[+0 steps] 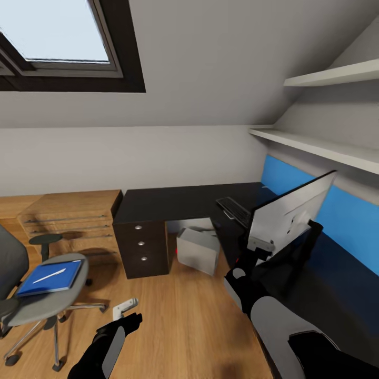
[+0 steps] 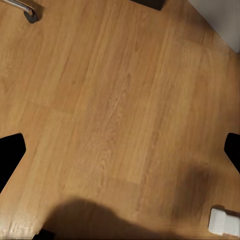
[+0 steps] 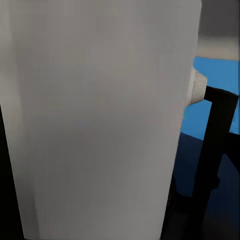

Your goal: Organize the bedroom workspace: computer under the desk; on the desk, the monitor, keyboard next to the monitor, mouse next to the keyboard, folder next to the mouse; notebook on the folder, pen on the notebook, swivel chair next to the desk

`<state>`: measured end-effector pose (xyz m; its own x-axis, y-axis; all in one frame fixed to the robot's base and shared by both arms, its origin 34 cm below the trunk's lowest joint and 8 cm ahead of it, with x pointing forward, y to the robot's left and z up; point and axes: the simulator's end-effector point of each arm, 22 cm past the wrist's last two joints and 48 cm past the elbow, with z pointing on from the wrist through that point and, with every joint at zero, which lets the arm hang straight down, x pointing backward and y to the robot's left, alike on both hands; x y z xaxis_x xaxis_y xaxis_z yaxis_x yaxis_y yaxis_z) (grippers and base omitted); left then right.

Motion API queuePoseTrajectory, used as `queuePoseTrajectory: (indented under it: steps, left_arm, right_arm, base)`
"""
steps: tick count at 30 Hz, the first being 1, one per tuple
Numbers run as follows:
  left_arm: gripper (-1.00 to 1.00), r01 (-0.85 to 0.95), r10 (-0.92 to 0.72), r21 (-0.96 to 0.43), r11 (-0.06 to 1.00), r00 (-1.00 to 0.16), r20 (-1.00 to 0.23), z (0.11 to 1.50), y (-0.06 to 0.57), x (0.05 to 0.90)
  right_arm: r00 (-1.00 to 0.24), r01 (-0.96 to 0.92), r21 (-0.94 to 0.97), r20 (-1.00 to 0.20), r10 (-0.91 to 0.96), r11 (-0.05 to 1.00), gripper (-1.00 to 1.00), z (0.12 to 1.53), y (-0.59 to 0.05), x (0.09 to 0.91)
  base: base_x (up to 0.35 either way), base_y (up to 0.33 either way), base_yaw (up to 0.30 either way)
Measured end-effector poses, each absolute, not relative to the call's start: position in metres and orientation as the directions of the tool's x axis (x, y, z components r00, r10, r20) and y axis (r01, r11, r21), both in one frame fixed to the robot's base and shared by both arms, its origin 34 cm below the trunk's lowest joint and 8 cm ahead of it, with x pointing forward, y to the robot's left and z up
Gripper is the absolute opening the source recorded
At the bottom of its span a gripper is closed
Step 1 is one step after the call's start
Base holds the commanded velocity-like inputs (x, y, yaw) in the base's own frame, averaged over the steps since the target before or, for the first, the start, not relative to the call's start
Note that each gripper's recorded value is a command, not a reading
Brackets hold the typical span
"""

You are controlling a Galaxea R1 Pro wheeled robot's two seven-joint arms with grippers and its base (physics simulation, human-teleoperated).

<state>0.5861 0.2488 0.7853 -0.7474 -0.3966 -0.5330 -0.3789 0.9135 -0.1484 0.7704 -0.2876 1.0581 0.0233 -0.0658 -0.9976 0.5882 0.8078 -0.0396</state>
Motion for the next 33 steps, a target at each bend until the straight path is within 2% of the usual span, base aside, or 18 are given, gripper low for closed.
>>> queuePoseTrajectory:
  steps: [20,33]
  left_arm:
    - [1.00,-0.379,-0.396,-0.147,0.914,-0.747,-0.534,0.7856,0.2498,0.5862]
    - [1.00,-0.380,-0.396,-0.146,0.913,-0.746,-0.535,0.7862,0.2516,0.5864]
  right_arm:
    - [0.025,0.584,-0.043,-0.997,-0.072,0.811,1.00,1.0595,-0.2860,0.7710]
    - [0.022,0.581,-0.044,-0.997,-0.069,0.813,1.00,1.0576,-0.2850,0.7705]
  base:
    - [-0.090,-0.186,0.000]
    - [-0.037,-0.025,0.000]
